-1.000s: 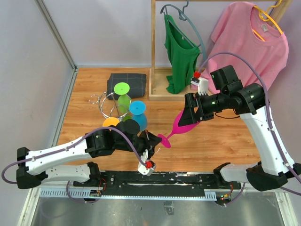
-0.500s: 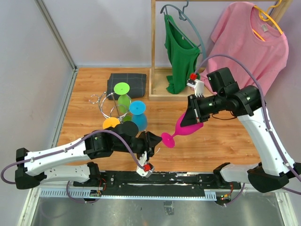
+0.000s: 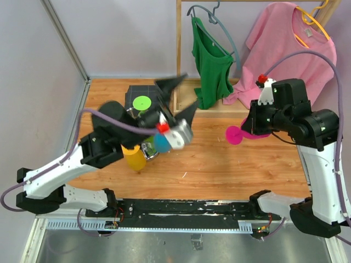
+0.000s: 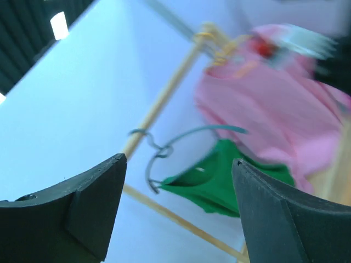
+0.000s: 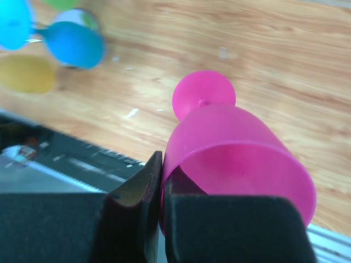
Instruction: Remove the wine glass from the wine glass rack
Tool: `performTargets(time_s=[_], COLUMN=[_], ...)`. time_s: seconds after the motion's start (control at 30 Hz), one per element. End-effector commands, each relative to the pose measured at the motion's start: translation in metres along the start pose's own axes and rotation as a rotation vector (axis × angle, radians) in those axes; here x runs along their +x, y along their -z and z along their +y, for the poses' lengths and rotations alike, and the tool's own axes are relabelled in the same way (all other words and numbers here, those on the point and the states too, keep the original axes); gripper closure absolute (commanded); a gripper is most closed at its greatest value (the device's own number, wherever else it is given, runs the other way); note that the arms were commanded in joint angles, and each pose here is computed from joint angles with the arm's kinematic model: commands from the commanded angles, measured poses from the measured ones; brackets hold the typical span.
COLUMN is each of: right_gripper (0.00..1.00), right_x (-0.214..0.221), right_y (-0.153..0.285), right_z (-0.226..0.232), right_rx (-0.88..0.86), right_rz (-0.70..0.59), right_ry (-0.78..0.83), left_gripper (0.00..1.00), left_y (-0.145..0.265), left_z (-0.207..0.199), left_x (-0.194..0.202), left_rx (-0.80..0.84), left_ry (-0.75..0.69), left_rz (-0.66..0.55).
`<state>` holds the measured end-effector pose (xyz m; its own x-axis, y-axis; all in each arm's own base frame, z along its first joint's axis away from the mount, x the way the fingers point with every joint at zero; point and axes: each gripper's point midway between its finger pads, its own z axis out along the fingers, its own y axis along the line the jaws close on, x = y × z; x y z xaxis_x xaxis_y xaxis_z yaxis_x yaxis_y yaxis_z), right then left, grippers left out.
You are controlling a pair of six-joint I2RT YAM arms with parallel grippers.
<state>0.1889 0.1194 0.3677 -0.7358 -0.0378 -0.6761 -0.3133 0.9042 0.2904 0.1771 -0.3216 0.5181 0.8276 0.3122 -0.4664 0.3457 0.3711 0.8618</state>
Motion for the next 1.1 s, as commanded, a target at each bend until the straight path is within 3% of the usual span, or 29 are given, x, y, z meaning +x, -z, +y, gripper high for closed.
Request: performTargets(time_s=[0.0,0.2,0.33,0.47,0.63,0.83,1.07], right_gripper=[0.99,0.99,0.99,0.99,0.99,0.99,0.99], right_x=[0.002,0.008,0.008,0.012,0.026,0.039,0.04], right_y=[-0.015,-0.059,-0.088,-0.118,-0.157,-0.189,-0.204], right_z=[-0.08,-0.123,-0.14,-0.152,-0.161,-0.168,-0.169], right_rx=[0.398,0.512,0.547,0.558,0.548,0.515,0.476], right_rz=[-0.048,-0.112,-0.133,-0.123,-0.06,0.045,0.109], right_ry=[-0.018,-0.096,-0.104,-0.11,-0.121,-0.15,-0.16], left_gripper=[0.16,0.14,0.13,0.12,0.11,0.12,0.12], left_y=[0.021,0.068,0.11,0.149,0.185,0.218,0.234], left_z=[0.136,0.189,0.185,0.158,0.09,0.022,0.009], left_x=[0.002,0.077,0.116,0.152,0.194,0.2,0.187], left_rx=[-0.437,-0.617,-0.713,-0.776,-0.776,-0.717,-0.654], left_ry=[0.348,0.489,0.56,0.638,0.769,0.923,0.909], left_rz=[0.063,0.233,0.322,0.444,0.616,0.707,0.74])
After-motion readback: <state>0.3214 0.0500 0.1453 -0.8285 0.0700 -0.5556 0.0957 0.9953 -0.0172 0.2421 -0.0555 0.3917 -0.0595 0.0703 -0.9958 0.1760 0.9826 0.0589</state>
